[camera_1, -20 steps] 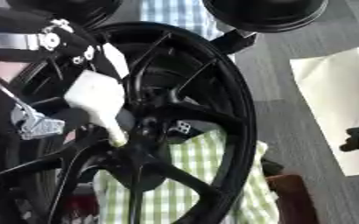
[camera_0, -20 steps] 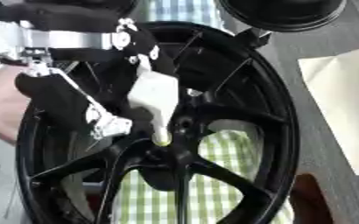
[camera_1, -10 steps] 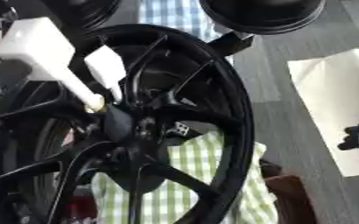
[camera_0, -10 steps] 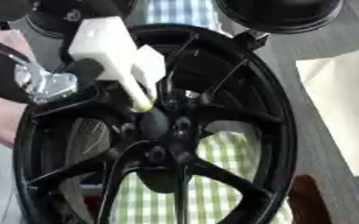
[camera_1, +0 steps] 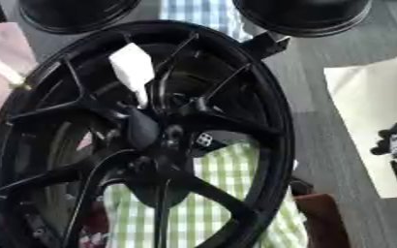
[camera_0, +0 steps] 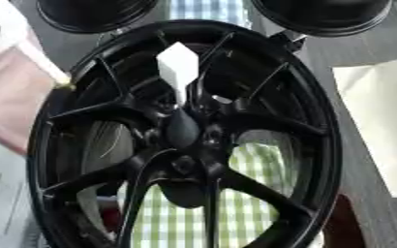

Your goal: Pull the pin out of the wheel hub.

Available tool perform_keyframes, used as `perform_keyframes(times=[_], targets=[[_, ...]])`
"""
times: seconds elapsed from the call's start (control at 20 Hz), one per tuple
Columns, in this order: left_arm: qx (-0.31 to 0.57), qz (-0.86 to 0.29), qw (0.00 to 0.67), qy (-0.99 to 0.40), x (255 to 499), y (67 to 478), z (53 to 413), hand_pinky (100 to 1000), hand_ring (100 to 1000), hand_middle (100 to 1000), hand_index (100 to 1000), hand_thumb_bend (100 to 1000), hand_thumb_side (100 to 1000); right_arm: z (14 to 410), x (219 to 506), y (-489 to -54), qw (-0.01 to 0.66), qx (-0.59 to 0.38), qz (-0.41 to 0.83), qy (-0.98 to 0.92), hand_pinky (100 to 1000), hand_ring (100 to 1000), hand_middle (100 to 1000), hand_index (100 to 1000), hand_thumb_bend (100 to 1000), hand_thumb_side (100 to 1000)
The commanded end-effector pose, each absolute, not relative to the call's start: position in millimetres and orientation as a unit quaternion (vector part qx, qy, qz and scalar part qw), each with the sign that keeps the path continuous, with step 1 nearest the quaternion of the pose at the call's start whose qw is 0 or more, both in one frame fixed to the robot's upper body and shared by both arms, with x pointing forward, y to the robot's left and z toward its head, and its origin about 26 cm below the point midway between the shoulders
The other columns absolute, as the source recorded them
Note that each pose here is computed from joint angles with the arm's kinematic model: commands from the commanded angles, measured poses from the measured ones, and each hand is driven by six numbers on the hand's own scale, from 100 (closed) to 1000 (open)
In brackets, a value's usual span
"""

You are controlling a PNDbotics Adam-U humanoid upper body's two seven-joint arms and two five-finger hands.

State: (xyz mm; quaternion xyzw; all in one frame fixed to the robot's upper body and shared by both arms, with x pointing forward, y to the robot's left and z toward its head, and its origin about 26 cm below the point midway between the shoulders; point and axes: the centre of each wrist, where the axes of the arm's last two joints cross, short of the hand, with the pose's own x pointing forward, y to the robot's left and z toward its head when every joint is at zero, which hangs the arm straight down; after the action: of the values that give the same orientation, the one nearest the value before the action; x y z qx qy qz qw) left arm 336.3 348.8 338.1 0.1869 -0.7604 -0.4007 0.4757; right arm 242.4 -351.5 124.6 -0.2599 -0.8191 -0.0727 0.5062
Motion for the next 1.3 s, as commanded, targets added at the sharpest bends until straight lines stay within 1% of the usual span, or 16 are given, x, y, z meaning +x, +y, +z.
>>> perform_keyframes(times=[0.05, 0.25, 0.4, 0.5, 0.55, 0.6, 0.65, 0.7, 0.75, 0.85, 0.95, 1.05, 1.1, 1.2, 1.25, 1.3], targets=[[0.25, -0.338, 0.495, -0.76, 330, 389, 352, 712, 381, 173, 362, 100, 347, 131, 241, -355, 0.492, -0.272, -0.07, -0.824, 814, 509, 461, 571, 100, 670], [0.315, -0.268, 0.525, -0.744, 327, 436, 338, 709, 393, 185, 374, 100, 320, 132, 242, -354, 0.489, -0.268, -0.071, -0.827, 814, 509, 461, 571, 100, 666], [0.354, -0.221, 0.534, -0.735, 324, 468, 323, 730, 432, 262, 452, 100, 341, 133, 243, -352, 0.489, -0.262, -0.07, -0.829, 813, 509, 461, 571, 100, 668], [0.377, -0.19, 0.538, -0.729, 320, 485, 312, 800, 535, 426, 623, 100, 332, 134, 244, -352, 0.49, -0.259, -0.067, -0.83, 813, 509, 460, 571, 100, 668], [0.389, -0.176, 0.539, -0.726, 317, 492, 307, 858, 631, 565, 754, 100, 321, 134, 245, -351, 0.49, -0.258, -0.066, -0.83, 813, 509, 460, 571, 100, 669], [0.4, -0.164, 0.539, -0.723, 313, 498, 302, 916, 744, 699, 855, 100, 358, 135, 245, -350, 0.489, -0.256, -0.065, -0.831, 813, 509, 460, 571, 100, 669], [0.41, -0.156, 0.538, -0.72, 309, 502, 296, 954, 790, 743, 891, 100, 587, 136, 246, -350, 0.488, -0.253, -0.064, -0.833, 813, 508, 460, 571, 100, 660], [0.417, -0.156, 0.537, -0.717, 308, 502, 289, 974, 814, 783, 924, 100, 786, 136, 247, -349, 0.488, -0.25, -0.062, -0.834, 813, 508, 460, 571, 100, 669], [0.424, -0.161, 0.536, -0.713, 308, 500, 282, 982, 825, 796, 936, 100, 886, 137, 247, -349, 0.488, -0.249, -0.06, -0.834, 813, 508, 460, 571, 100, 669], [0.436, -0.171, 0.536, -0.703, 310, 496, 271, 980, 832, 808, 948, 178, 973, 138, 248, -348, 0.488, -0.246, -0.058, -0.835, 813, 508, 460, 570, 100, 668], [0.442, -0.178, 0.535, -0.697, 312, 492, 265, 964, 819, 793, 930, 193, 986, 138, 248, -348, 0.488, -0.245, -0.057, -0.836, 813, 508, 460, 570, 100, 667], [0.44, -0.176, 0.538, -0.697, 314, 491, 262, 954, 810, 783, 915, 134, 974, 138, 248, -348, 0.488, -0.245, -0.057, -0.836, 813, 508, 460, 570, 100, 668], [0.439, -0.173, 0.54, -0.697, 314, 490, 262, 949, 804, 775, 901, 100, 944, 138, 248, -348, 0.488, -0.245, -0.057, -0.836, 813, 508, 459, 570, 100, 668], [0.435, -0.162, 0.545, -0.698, 315, 489, 262, 933, 780, 743, 873, 100, 840, 138, 248, -348, 0.488, -0.244, -0.057, -0.836, 813, 508, 459, 570, 100, 667], [0.432, -0.154, 0.547, -0.701, 316, 489, 262, 915, 745, 692, 834, 100, 744, 138, 248, -348, 0.488, -0.244, -0.057, -0.836, 813, 508, 459, 570, 100, 667], [0.427, -0.145, 0.547, -0.705, 316, 487, 263, 904, 726, 663, 815, 100, 696, 138, 248, -348, 0.488, -0.244, -0.057, -0.836, 813, 507, 459, 570, 100, 667]])
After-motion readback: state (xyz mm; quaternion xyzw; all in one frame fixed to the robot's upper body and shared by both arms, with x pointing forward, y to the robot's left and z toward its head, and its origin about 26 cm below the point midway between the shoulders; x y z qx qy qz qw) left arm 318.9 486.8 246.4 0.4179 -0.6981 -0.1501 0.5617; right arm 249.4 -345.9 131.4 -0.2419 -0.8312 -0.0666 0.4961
